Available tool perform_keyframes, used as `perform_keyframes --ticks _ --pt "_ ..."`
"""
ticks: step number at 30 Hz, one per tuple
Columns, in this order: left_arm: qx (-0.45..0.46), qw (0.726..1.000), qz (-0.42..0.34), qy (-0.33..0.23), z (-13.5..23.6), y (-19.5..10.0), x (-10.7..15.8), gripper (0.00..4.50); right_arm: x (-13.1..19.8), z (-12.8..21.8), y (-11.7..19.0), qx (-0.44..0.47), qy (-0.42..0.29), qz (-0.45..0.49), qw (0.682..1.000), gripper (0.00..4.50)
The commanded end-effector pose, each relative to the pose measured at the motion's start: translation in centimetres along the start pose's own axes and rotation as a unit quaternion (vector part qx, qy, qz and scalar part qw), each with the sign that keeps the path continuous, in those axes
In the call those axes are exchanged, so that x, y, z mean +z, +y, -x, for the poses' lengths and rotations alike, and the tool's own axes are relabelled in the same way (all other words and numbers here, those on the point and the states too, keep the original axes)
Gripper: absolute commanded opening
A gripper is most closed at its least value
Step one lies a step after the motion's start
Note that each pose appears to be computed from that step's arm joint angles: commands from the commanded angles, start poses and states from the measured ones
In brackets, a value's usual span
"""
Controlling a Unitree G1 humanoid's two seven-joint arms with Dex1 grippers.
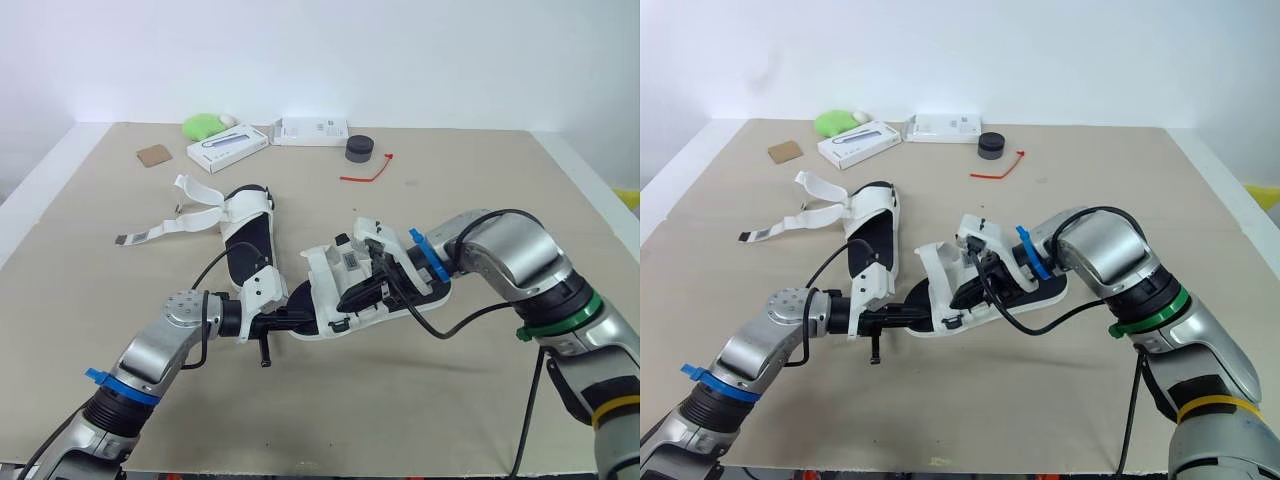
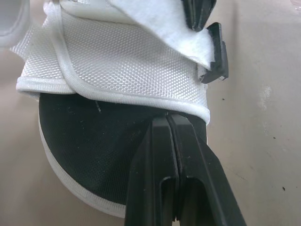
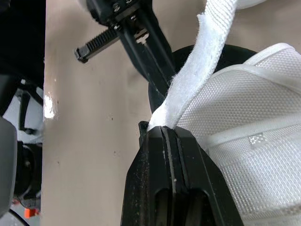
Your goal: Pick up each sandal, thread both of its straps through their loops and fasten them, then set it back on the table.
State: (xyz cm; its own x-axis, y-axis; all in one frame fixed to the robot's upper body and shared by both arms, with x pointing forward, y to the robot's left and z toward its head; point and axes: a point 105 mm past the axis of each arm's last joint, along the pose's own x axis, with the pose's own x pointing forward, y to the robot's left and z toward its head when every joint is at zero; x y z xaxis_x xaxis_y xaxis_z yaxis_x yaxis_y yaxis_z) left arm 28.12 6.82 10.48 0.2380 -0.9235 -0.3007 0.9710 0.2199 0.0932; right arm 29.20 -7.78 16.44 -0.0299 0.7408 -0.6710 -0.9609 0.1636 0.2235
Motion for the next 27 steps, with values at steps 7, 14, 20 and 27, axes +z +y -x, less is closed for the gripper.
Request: perform_keyframes --ticks 7,14,20,27 --pt "0.007 0.999 0.018 0.032 0.3 0.1 -1.7 0.00 2.3 1.3 -0.2 -0.012 -0.047 -0.006 0.999 3.10" --pt "0.007 0.999 0.017 0.031 0.2 0.0 -1.7 0.00 3.4 1.1 -0.5 -0.013 -0.067 -0.032 0.997 4.49" --pt "0.007 0.999 0.017 0.031 0.2 -0.1 -1.8 0.00 3.6 0.7 -0.8 -0.004 -0.077 -0.065 0.995 4.49" --pt "0.008 0.999 0.016 0.032 0.2 0.0 -1.8 0.00 4.2 0.5 -0.9 0.008 -0.087 -0.082 0.993 3.65"
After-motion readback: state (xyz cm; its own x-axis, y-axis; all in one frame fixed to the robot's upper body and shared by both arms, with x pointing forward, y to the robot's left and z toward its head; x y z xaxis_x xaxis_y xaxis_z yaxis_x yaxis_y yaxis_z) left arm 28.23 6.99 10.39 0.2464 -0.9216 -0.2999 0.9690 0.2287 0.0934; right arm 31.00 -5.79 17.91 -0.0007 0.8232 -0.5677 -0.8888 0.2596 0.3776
